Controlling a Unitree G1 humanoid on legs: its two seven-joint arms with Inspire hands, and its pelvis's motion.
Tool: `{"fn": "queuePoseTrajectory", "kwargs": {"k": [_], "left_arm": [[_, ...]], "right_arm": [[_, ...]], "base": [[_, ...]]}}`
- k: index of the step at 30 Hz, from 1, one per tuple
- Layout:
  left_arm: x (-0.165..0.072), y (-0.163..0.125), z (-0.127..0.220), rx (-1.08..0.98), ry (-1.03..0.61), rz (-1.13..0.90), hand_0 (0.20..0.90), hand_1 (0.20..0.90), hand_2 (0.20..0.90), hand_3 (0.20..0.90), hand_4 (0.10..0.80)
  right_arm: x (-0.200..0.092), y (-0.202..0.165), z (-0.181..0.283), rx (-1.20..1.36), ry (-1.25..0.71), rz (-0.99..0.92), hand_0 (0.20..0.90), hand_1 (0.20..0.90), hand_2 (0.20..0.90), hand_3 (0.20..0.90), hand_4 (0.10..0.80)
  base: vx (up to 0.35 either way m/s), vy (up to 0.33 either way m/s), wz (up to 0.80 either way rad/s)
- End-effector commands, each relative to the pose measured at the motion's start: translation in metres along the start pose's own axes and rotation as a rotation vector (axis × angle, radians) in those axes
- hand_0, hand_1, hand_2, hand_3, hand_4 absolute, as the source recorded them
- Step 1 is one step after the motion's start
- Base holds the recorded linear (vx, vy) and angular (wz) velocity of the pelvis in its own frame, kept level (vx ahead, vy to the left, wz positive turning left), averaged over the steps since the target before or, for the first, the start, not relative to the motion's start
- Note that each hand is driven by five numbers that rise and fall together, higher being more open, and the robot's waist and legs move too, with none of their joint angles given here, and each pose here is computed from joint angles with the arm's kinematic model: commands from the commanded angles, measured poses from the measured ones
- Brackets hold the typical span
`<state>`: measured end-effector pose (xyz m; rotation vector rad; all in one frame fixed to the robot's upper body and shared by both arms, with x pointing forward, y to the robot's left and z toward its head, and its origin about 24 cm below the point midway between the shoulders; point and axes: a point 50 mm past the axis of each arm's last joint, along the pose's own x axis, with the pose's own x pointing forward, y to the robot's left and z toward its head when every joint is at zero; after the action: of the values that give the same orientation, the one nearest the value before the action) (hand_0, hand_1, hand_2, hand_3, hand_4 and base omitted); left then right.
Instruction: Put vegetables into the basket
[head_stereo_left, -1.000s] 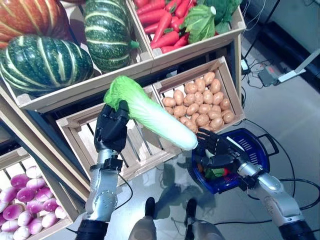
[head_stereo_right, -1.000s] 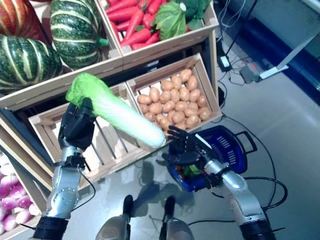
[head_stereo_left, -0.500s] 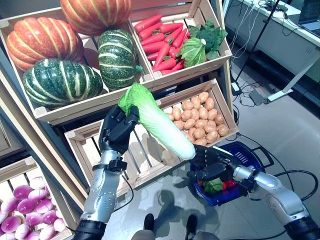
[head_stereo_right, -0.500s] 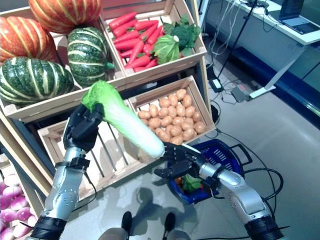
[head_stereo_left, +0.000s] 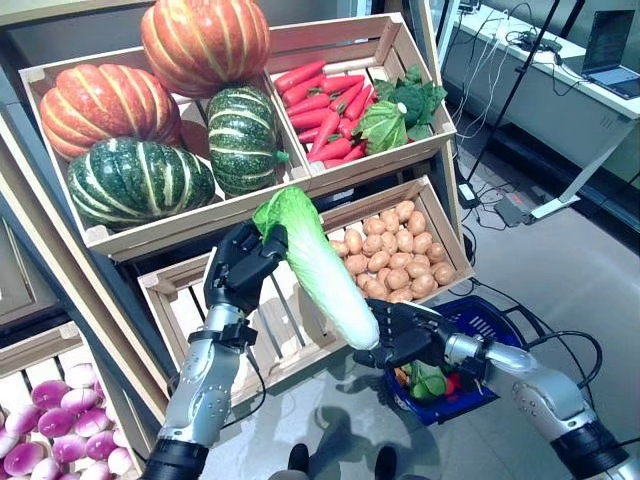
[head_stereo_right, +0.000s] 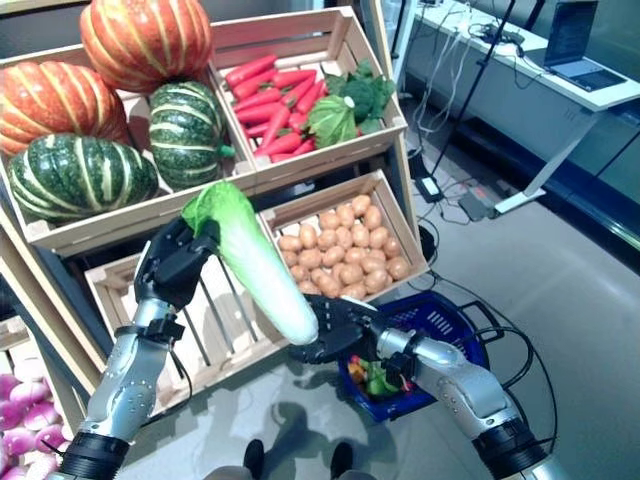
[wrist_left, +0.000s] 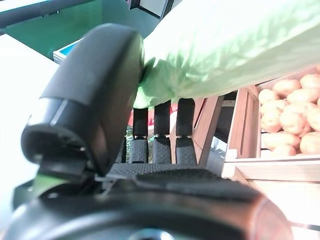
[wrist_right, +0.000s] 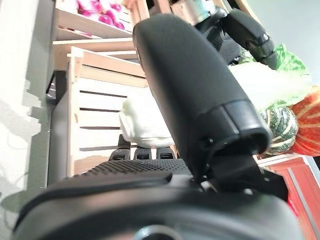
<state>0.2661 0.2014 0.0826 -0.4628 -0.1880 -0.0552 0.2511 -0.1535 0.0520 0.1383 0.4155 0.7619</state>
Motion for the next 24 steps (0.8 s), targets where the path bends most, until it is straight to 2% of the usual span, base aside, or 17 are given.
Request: {"fn": "queuePoseTrajectory", "kwargs": {"k": [1,12,24], "left_arm": [[0.018,-0.026,0.011,0.115,-0.044,-0.204,0.300,0.300,0.300,0.300,0.400],[0.017,-0.030,0.008,0.222,-0.014,-0.268,0.300,0.300,0.300,0.300,0.400],[0.017,-0.034,0.005,0.181,-0.005,-0.284,0.300,0.300,0.300,0.300,0.400]], "right_arm": [[0.021,0.033,0.058,0.032,-0.280,0.197,0.900,0.900,0.900,0.900,0.800],[0.027,0.037,0.060,0.135,-0.318,0.198,0.900,0.900,0.900,0.900,0.800],[0.036,0.044,0.055,0.188,-0.282,0.214,0.900,0.900,0.900,0.900,0.800]], "base": [[0.000,0.000,0.00],[0.000,0.000,0.00],[0.000,0.000,0.00]]}}
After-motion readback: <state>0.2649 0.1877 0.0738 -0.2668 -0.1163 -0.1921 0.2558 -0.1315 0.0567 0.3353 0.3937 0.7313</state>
